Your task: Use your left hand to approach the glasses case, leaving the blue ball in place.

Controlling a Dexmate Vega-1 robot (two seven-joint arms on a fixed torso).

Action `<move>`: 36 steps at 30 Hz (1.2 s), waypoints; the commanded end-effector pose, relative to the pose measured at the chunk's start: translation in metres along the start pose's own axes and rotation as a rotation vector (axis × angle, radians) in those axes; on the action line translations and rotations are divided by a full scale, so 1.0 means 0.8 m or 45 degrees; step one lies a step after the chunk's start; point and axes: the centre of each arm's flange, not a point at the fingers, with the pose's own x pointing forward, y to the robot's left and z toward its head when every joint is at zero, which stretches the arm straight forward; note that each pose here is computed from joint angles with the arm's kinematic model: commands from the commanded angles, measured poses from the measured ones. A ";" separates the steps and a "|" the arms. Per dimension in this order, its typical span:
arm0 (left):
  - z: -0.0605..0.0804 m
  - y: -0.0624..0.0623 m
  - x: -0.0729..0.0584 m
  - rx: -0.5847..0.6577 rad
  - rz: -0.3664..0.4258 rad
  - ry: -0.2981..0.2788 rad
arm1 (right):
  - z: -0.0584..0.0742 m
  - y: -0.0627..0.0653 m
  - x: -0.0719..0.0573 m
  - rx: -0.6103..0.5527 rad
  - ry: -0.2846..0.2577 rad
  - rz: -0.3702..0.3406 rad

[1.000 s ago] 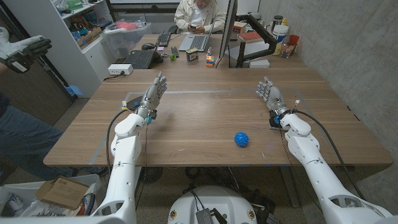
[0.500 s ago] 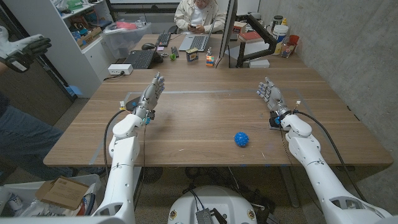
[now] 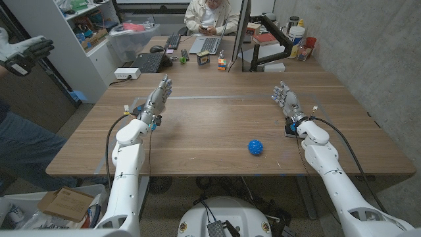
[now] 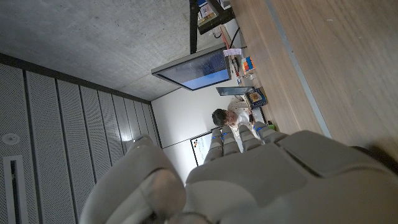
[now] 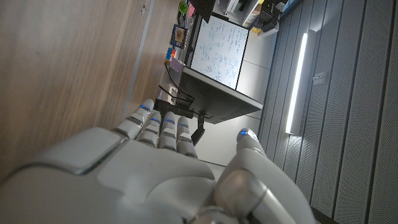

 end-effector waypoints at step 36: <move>0.027 0.032 -0.011 0.222 0.042 0.016 | 0.011 -0.003 0.008 -0.049 -0.015 -0.017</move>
